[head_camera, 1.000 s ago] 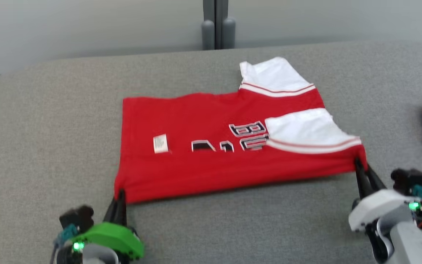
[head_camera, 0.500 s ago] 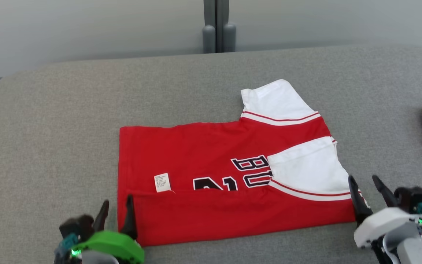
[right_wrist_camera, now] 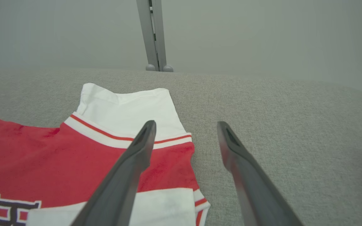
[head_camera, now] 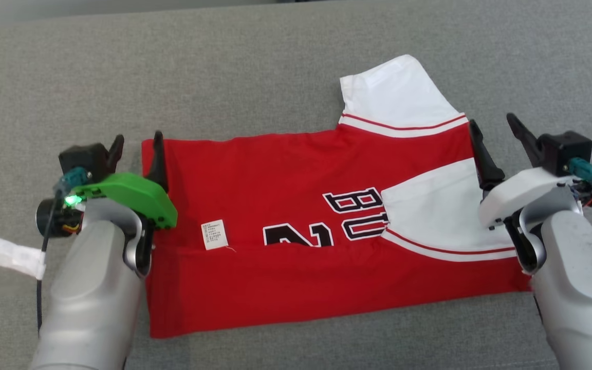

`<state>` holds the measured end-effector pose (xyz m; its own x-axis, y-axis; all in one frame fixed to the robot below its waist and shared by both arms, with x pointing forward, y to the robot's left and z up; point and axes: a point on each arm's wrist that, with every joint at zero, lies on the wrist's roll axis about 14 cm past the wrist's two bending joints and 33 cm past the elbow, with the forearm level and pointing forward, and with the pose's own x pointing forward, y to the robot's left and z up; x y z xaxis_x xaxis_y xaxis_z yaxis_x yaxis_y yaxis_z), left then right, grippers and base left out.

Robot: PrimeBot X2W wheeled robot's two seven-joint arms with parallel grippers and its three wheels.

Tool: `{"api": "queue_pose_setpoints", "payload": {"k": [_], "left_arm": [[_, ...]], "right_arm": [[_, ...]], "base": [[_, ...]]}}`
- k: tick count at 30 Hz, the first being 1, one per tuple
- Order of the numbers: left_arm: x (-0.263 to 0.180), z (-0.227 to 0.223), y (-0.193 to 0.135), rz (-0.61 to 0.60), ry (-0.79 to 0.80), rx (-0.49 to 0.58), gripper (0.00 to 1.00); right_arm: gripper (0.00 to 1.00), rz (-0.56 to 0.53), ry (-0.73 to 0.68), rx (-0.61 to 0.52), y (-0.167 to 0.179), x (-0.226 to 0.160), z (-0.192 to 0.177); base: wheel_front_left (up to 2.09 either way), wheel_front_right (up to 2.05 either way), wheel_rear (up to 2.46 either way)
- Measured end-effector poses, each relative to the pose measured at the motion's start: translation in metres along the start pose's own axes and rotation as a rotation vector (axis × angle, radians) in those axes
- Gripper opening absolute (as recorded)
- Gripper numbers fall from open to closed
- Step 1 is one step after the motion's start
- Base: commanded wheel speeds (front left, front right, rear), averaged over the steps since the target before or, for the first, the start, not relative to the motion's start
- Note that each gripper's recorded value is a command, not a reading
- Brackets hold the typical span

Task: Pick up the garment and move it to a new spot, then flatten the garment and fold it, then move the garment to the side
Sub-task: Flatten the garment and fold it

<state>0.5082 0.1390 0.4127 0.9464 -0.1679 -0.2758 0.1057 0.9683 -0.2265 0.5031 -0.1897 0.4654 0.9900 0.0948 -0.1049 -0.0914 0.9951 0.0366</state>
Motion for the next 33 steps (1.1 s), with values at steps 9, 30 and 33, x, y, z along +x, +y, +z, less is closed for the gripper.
{"api": "queue_pose_setpoints", "payload": {"k": [9, 30, 33], "left_arm": [[0.022, -0.051, 0.017, 0.037, 0.180, 0.040, 0.00], [0.032, -0.026, 0.021, 0.013, 0.069, 0.034, 0.00], [0.032, -0.029, 0.023, 0.014, 0.071, 0.030, 0.00]], "right_arm": [[1.00, 0.006, 0.044, -0.048, -0.007, 0.034, -0.016], [1.00, 0.129, 0.246, -0.160, 0.040, 0.133, -0.023], [0.60, 0.126, 0.340, -0.147, 0.042, 0.134, -0.049]], "base": [[0.00, 0.00, 0.00], [0.00, 0.00, 0.00], [0.00, 0.00, 0.00]]}}
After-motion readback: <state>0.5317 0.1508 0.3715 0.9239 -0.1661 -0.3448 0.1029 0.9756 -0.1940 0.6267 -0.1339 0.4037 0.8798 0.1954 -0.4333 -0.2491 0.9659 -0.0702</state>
